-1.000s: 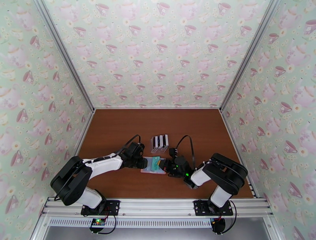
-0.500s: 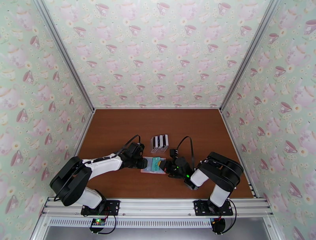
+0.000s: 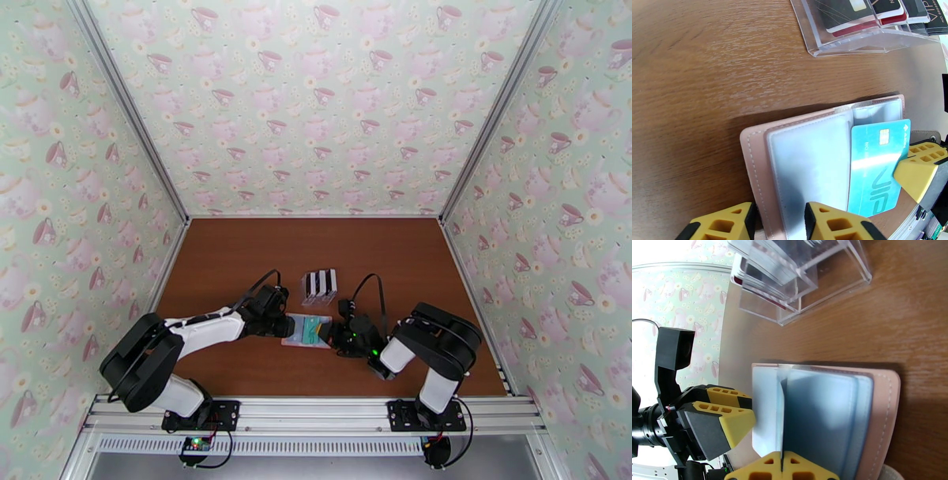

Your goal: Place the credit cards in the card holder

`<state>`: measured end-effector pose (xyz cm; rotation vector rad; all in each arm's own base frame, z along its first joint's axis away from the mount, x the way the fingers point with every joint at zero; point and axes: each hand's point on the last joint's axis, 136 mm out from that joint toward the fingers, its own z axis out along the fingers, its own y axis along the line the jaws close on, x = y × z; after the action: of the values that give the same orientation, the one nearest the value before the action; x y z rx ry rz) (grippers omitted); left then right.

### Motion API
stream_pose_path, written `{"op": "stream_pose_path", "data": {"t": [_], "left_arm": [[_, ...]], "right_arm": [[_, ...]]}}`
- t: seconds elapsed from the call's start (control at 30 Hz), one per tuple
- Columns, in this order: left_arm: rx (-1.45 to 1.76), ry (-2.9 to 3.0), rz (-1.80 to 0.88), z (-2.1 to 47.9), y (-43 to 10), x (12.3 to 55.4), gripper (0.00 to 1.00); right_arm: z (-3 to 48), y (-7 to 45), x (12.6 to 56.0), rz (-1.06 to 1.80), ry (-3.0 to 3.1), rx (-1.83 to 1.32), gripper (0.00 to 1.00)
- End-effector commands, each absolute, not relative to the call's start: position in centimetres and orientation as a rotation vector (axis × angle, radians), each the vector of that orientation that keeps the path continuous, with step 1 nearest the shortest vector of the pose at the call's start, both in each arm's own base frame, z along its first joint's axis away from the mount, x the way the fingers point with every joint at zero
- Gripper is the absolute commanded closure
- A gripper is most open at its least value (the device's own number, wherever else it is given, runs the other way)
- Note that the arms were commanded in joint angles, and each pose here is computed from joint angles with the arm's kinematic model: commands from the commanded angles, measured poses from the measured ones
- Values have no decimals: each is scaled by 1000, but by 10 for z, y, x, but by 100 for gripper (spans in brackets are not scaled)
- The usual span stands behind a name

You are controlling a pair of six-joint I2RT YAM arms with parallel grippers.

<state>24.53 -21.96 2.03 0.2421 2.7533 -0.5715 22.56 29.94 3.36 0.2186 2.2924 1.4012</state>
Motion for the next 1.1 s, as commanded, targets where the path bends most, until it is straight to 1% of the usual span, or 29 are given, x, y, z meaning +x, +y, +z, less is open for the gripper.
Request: {"op": "stream_pose_path", "data": {"t": [0.0,0.2,0.37,0.77,1.07], "left_arm": [[233,2783,-575,14,-217,238,60],[231,2791,-576,11,-218,237,61],[228,2801,-564,8,-216,237,69],[228,2815,-555,4,-217,237,76],[210,2823,-549,3,-215,237,77]], "right_arm": [[32,304,227,1422,2295,215,100],[30,305,227,1426,2295,215,100],[30,302,229,1412,2298,210,100],[27,300,235,1368,2341,165,100],[22,299,233,1372,2353,173,100]]}}
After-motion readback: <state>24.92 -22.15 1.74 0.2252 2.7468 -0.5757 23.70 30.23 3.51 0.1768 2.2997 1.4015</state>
